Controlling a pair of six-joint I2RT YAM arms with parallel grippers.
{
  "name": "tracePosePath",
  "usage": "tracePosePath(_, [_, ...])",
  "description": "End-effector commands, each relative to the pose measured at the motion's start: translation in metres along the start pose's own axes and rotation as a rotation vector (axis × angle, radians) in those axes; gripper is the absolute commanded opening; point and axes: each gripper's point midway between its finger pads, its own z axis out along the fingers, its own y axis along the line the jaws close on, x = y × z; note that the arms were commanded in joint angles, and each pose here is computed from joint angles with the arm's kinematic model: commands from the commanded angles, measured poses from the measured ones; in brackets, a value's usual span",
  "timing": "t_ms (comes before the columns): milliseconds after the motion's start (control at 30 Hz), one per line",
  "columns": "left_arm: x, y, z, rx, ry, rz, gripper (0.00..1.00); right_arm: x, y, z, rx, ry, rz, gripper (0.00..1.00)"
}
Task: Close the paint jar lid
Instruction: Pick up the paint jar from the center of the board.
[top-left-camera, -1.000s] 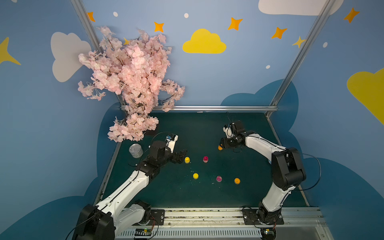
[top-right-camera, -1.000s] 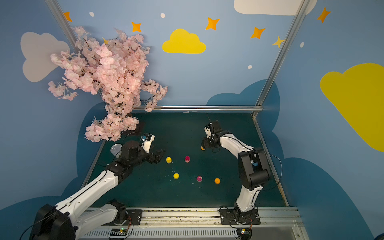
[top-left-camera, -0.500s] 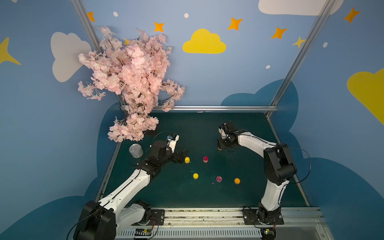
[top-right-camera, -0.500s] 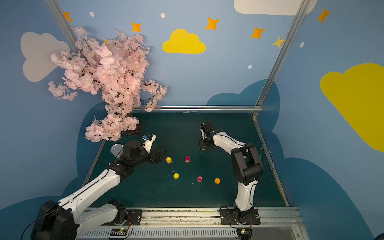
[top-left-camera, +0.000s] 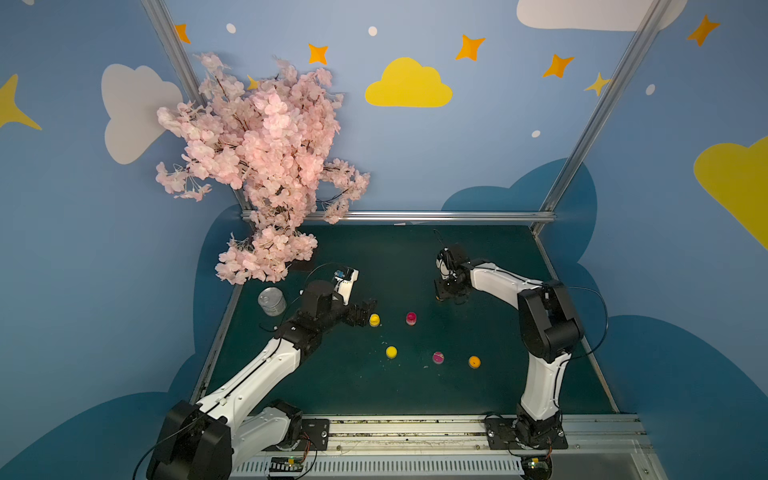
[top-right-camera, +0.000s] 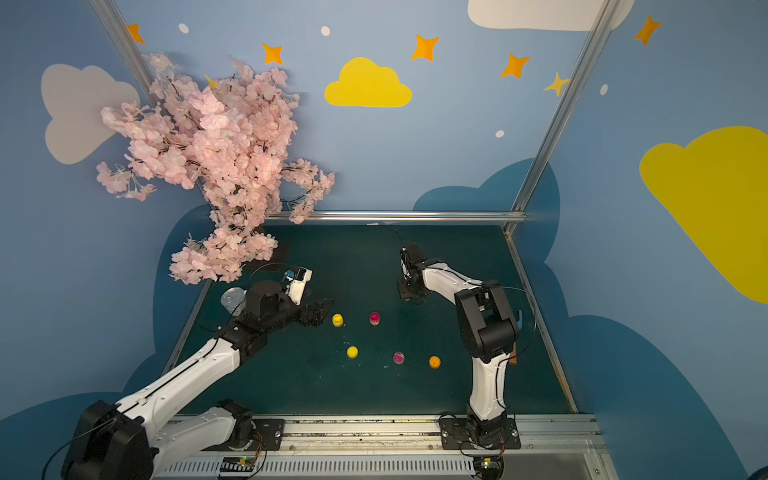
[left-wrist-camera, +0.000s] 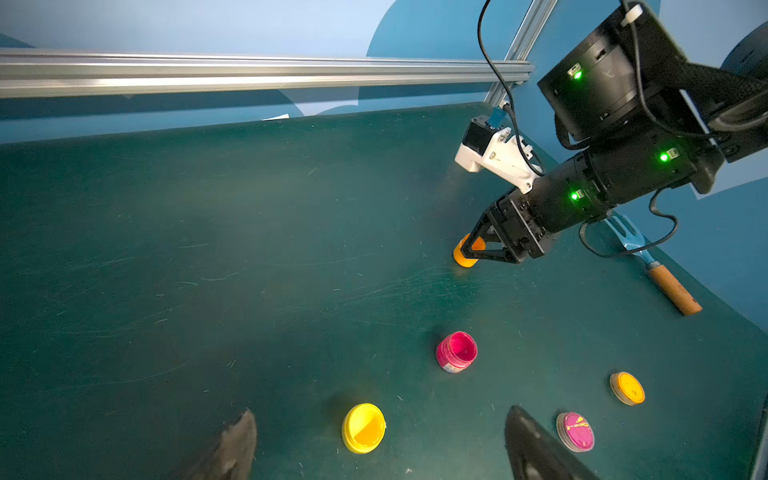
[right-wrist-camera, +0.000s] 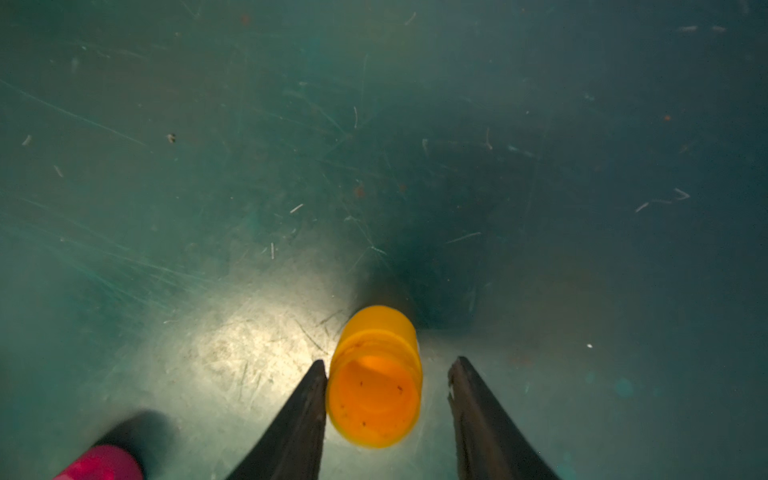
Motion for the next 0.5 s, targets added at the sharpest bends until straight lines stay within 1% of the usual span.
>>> tracePosePath(0, [-0.0010, -0.0033, -0.0007, 0.016, -0.015, -0.001, 0.94, -0.0033, 0.0029, 0.0029, 0.001, 0.007, -0.001, 0.48])
tracePosePath(167, [0.0010, -0.0025, 0.0000, 0.012, -0.010, -0.002, 0.94, -0.0034, 0.0040, 0.0078, 0.004, 0.016, -0.005, 0.45])
tracePosePath(367, [0.0011, -0.0028, 0.0022, 0.017, -0.005, -0.003, 0.94, -0.0059, 0.0039, 0.0112, 0.008, 0.014, -0.001, 0.44])
tracePosePath(467, [0.0020, -0.0037, 0.0032, 0.021, -0.003, -0.004, 0.94, -0.0069, 0.0047, 0.0122, 0.007, 0.018, -0.003, 0.42])
